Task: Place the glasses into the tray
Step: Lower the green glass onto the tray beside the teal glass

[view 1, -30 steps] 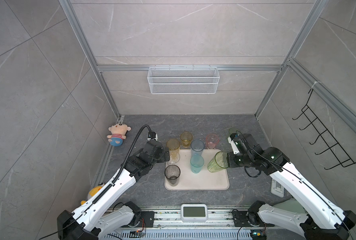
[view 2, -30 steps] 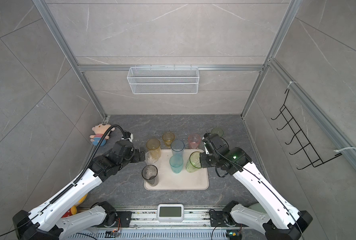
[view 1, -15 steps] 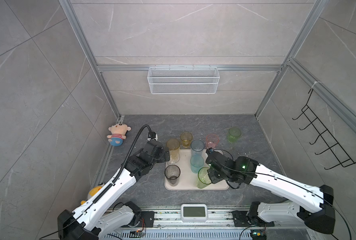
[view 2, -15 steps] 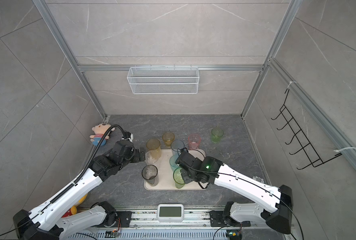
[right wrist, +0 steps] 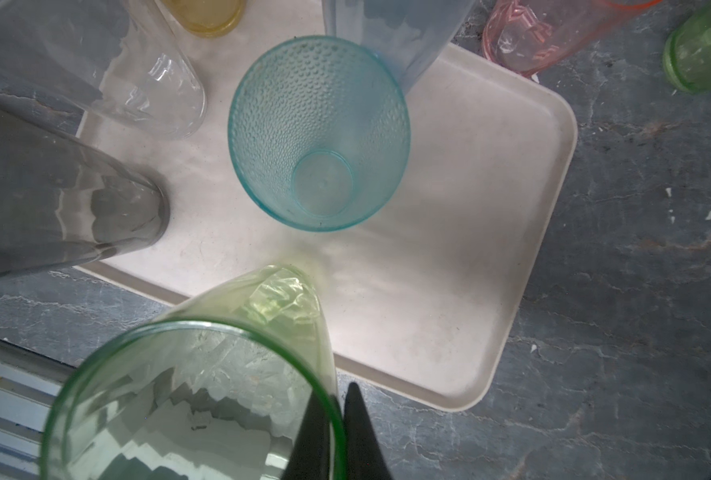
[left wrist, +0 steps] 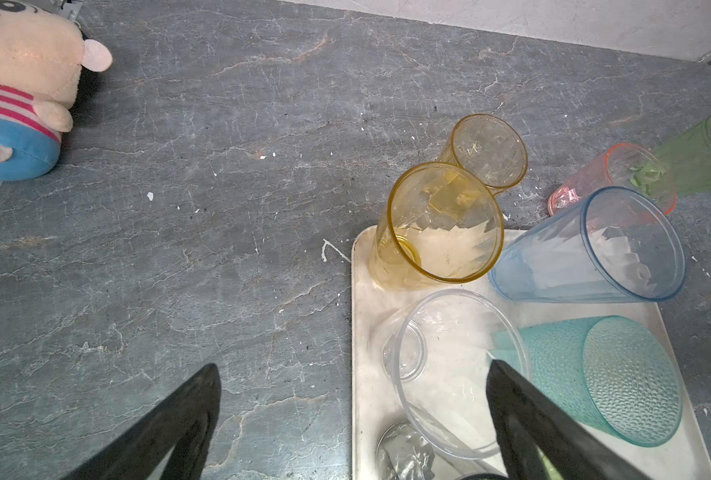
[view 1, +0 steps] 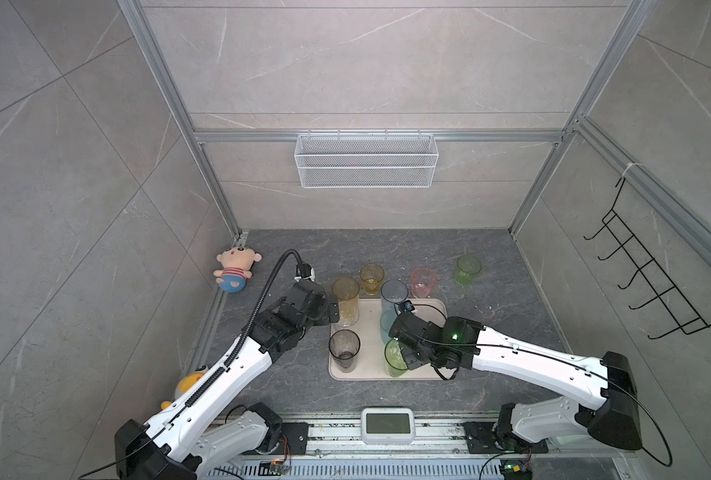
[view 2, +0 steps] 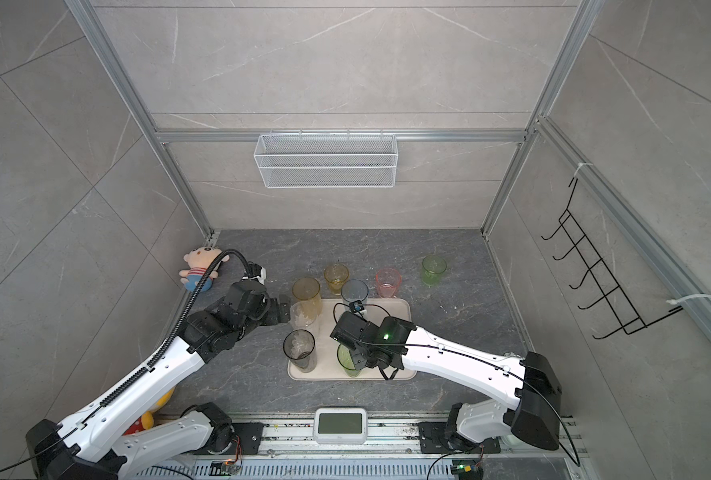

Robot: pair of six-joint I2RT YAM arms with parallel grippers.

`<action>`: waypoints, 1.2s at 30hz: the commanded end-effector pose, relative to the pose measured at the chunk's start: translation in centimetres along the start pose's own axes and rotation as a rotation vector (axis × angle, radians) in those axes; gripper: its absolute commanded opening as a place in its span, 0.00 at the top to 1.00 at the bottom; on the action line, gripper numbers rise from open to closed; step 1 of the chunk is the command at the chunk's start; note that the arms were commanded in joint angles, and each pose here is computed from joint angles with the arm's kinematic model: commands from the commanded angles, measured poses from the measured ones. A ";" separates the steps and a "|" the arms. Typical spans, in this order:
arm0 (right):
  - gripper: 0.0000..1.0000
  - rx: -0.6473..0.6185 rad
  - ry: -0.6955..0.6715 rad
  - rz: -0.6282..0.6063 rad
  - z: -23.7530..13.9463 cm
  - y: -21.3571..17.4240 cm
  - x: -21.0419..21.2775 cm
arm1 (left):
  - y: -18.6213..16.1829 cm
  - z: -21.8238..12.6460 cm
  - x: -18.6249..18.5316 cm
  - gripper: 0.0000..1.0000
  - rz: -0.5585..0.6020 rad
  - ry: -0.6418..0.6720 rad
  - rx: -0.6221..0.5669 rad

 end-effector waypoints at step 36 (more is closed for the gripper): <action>0.65 0.001 -0.075 0.064 0.6 1.2 1.3 | 0.3 -1.1 0.4 0.00 -0.027 -0.006 -0.030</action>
Point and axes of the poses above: each gripper's point midway between its finger pads, its own z axis out along the fingers, its own x axis along the line the jaws close on, y = z × x, the point moved 9 cm from there along -z, back along the fingers, and after that the axes turned 10 degrees about z, right-handed, at the moved point
